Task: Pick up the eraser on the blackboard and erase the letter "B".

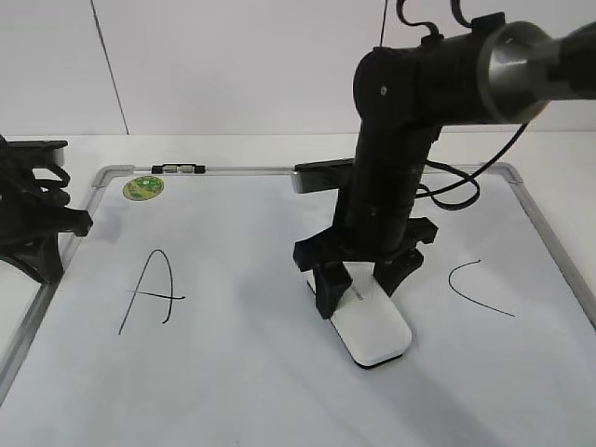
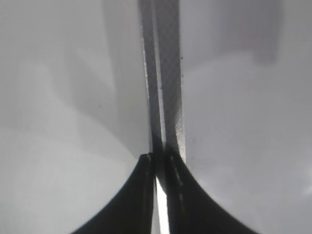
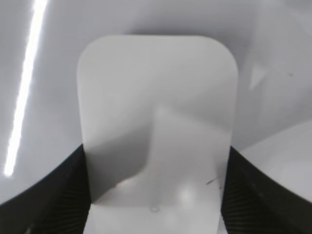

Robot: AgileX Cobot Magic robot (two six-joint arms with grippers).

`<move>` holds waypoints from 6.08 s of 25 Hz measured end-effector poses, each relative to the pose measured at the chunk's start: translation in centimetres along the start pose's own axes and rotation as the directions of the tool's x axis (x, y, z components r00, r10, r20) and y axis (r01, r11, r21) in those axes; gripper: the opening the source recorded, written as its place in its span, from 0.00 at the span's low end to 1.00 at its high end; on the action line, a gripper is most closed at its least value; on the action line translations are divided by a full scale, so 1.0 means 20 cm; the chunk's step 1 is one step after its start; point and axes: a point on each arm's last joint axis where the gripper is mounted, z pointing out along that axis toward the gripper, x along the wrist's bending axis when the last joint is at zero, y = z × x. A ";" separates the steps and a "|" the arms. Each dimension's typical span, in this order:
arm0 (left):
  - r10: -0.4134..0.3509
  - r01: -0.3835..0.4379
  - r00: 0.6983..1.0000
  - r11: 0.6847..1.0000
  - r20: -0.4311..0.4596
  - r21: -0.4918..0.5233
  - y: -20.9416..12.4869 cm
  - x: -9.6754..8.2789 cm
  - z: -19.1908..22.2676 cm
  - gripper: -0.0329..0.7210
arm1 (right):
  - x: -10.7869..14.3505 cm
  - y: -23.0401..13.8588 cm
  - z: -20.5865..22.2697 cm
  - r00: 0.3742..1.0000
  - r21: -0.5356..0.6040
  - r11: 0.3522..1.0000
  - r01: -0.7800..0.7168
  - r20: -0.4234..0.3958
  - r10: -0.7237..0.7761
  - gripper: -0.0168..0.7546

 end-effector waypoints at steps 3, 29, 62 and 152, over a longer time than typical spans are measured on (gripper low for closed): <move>0.000 0.000 1.000 1.000 0.000 0.000 0.00 0.00 0.00 0.08 | -0.01 -0.01 -0.03 1.000 -0.017 1.000 0.011 0.021 -0.011 0.71; -0.012 0.012 1.000 1.000 0.011 0.003 0.00 0.00 0.00 0.08 | -0.60 -0.74 -0.28 0.934 -0.076 0.931 -0.357 -0.008 0.357 0.71; -0.013 0.013 1.000 1.000 0.012 0.003 0.00 0.00 0.00 0.08 | -0.67 -0.91 -0.11 0.937 -0.003 0.937 -0.349 0.009 0.349 0.71; 0.076 -0.066 0.997 0.957 0.025 -0.281 -0.58 -0.04 -0.99 0.39 | -0.16 -1.77 -1.07 0.958 -0.815 0.561 -0.144 0.026 0.284 0.78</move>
